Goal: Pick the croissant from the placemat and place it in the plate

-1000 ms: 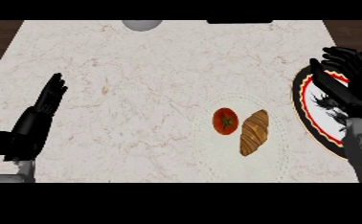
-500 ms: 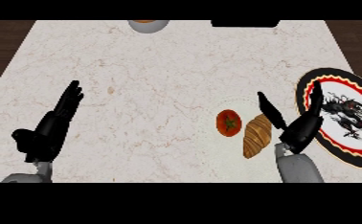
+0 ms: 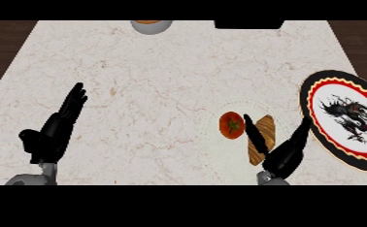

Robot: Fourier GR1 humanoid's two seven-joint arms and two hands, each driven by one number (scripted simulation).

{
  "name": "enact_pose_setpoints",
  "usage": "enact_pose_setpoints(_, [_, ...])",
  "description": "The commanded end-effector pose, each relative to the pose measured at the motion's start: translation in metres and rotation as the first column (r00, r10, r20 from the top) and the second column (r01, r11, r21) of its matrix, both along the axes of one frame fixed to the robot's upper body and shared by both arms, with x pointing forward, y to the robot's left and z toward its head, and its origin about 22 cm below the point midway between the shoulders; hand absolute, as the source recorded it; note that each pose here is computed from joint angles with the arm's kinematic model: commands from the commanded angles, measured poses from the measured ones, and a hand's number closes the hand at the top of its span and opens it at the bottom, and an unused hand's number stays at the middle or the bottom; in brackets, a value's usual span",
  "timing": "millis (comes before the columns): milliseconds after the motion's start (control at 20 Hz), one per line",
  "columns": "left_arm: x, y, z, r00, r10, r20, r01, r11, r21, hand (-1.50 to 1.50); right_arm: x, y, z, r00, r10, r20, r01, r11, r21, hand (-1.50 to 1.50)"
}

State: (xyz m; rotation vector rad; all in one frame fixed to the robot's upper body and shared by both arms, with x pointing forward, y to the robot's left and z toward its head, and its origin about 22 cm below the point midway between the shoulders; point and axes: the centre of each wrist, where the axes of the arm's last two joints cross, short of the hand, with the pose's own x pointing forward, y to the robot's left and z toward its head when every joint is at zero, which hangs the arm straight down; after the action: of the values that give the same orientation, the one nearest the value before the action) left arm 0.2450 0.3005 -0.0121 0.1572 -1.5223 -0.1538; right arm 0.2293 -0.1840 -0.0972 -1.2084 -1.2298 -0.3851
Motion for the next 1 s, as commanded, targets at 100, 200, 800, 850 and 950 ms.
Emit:
enact_pose_setpoints(100, [0.013, -0.005, 0.009, 1.0, -0.007, 0.009, 0.007, 1.0, -0.006, 0.0, -0.03, 0.005, -0.037, 0.959, 0.012, -0.282, 0.015, 0.995, 0.094, -1.5])
enact_pose_setpoints(200, [-0.003, 0.002, -0.003, 1.0, -0.01, -0.008, 0.01, 1.0, 0.01, 0.0, -0.029, 0.007, -0.038, 0.945, 0.018, -0.327, 0.029, 0.99, 0.139, -1.5])
enact_pose_setpoints(800, [0.008, 0.001, 0.005, 1.0, 0.013, 0.007, -0.013, 1.0, -0.006, 0.0, -0.005, 0.009, -0.024, 0.847, 0.065, -0.528, 0.056, 0.976, 0.209, -1.5])
enact_pose_setpoints(850, [0.003, 0.0, -0.005, 1.0, 0.025, -0.003, -0.025, 1.0, -0.009, 0.0, -0.01, 0.009, -0.029, 0.812, 0.073, -0.579, 0.064, 0.975, 0.212, -1.5])
enact_pose_setpoints(950, [0.004, -0.002, -0.006, 1.0, 0.004, -0.014, -0.004, 1.0, 0.008, 0.0, 0.006, 0.002, -0.018, 0.797, 0.067, -0.6, 0.067, 0.978, 0.198, -1.5])
